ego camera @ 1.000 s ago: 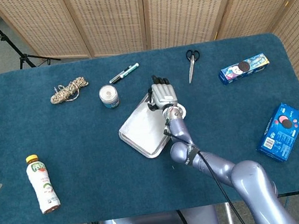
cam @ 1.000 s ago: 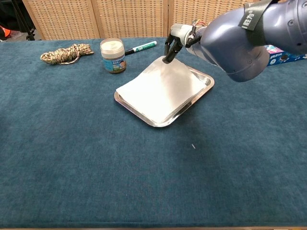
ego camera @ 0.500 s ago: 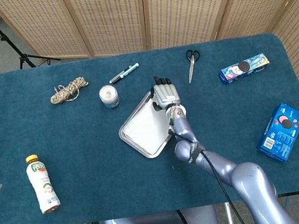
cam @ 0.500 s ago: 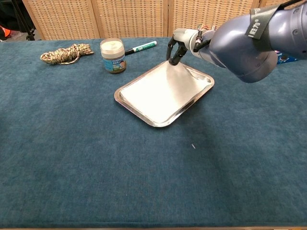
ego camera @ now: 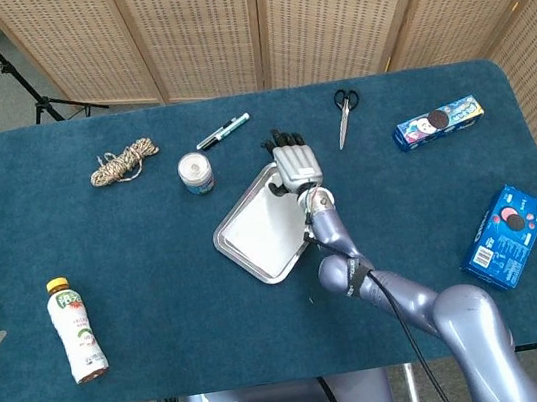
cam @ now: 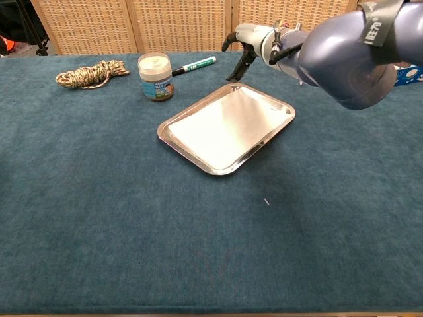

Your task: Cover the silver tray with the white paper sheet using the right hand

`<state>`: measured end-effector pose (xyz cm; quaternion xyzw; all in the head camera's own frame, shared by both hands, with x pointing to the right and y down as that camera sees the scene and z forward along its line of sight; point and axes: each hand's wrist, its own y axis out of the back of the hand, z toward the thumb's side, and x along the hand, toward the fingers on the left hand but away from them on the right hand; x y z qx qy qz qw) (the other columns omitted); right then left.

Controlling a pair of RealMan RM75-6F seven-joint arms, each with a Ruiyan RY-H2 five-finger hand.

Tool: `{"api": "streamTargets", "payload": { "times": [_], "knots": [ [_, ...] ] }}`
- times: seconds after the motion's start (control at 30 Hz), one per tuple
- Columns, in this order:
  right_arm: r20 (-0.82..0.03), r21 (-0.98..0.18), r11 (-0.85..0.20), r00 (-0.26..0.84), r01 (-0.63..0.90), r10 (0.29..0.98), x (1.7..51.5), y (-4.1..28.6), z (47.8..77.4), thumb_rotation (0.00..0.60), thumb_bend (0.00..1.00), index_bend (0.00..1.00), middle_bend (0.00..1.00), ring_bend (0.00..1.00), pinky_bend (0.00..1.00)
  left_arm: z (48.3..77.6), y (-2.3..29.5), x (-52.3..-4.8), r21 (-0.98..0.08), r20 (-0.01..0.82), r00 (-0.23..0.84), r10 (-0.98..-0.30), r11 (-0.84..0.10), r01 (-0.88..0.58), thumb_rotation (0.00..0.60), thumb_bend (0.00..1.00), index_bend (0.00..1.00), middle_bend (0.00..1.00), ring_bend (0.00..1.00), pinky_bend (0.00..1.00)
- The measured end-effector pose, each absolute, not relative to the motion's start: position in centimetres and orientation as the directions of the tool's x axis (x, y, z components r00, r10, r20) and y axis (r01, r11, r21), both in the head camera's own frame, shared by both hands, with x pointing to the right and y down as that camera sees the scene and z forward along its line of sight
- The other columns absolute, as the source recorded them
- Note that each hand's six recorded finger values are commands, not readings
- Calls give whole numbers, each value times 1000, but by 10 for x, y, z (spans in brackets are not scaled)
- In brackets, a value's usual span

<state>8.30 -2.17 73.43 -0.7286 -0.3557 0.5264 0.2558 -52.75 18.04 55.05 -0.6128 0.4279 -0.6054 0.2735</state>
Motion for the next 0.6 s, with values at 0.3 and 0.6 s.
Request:
{"api": "streamTargets", "payload": {
  "times": [0.3,0.6],
  "knots": [
    [-581,-713,-658,323,241,747,80,3,707,600,637,193,6,0,0,550,181,-526,-852,508,-92,-856,-485,-195,600,0,0,0,0,0],
    [-614,-666,-730,443,152,653,95,51,684,600,927,196,50,0,0,550,184,-523,-850,511,-79,-856,-490,-196,600,0,0,0,0,0]
  ]
}}
